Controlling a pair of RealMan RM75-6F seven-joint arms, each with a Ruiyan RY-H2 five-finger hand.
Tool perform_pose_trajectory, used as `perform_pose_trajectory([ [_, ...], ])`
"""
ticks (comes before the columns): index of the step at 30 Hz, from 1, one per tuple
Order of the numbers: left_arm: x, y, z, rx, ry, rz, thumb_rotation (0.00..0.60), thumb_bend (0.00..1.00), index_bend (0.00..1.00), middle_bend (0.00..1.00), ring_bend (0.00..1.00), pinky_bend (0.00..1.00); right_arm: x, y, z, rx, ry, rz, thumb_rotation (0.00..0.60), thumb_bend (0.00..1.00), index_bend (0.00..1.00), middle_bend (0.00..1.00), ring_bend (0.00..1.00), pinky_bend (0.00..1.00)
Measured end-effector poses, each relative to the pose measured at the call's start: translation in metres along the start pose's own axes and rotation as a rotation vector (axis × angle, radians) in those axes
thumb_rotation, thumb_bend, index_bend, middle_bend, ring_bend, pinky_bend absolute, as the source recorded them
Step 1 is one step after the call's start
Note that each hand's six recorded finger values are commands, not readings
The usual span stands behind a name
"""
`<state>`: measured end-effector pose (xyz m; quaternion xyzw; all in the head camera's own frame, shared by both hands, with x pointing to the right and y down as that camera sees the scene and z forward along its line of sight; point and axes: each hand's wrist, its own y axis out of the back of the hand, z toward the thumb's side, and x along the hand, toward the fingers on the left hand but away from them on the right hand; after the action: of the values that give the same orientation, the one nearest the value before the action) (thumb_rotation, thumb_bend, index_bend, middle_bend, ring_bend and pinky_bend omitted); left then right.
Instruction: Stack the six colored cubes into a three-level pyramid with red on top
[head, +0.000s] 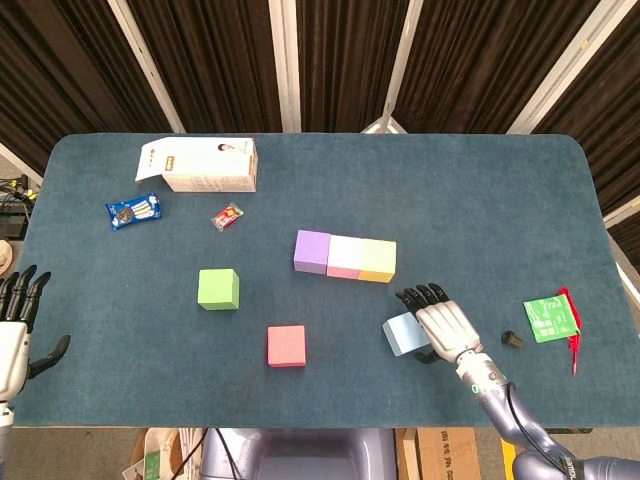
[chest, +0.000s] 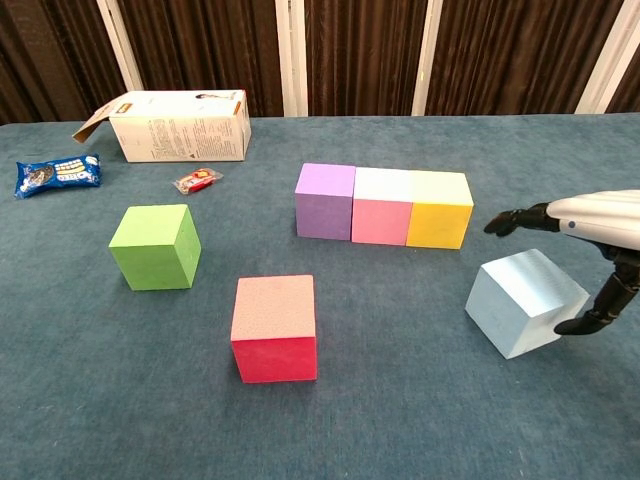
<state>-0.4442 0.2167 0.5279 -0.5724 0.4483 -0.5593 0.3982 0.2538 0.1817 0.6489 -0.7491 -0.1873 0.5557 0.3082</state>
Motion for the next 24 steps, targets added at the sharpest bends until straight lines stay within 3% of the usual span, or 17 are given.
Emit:
perform_pose_trajectory([
  [10, -0.0003, -0.0001, -0.0006, -0.006, 0.013, 0.006, 0.600, 0.33, 0.05, 0.00, 0.00, 0.00, 0.0000, 0.0000, 0.0005, 0.015, 0.008, -0.001, 0.600, 0.22, 0.06, 0.07, 0.00, 0.00],
  [16, 0.0005, -0.0017, -0.0011, -0.002, 0.024, 0.004, 0.600, 0.33, 0.05, 0.00, 0.00, 0.00, -0.0011, 0.0001, 0.0041, 0.017, 0.035, -0.017, 0.600, 0.22, 0.15, 0.14, 0.00, 0.00],
  [24, 0.0008, -0.0015, -0.0009, -0.003, 0.029, 0.011, 0.600, 0.33, 0.05, 0.00, 0.00, 0.00, -0.0021, -0.0018, 0.0031, 0.021, 0.041, -0.010, 0.600, 0.22, 0.17, 0.21, 0.00, 0.00],
])
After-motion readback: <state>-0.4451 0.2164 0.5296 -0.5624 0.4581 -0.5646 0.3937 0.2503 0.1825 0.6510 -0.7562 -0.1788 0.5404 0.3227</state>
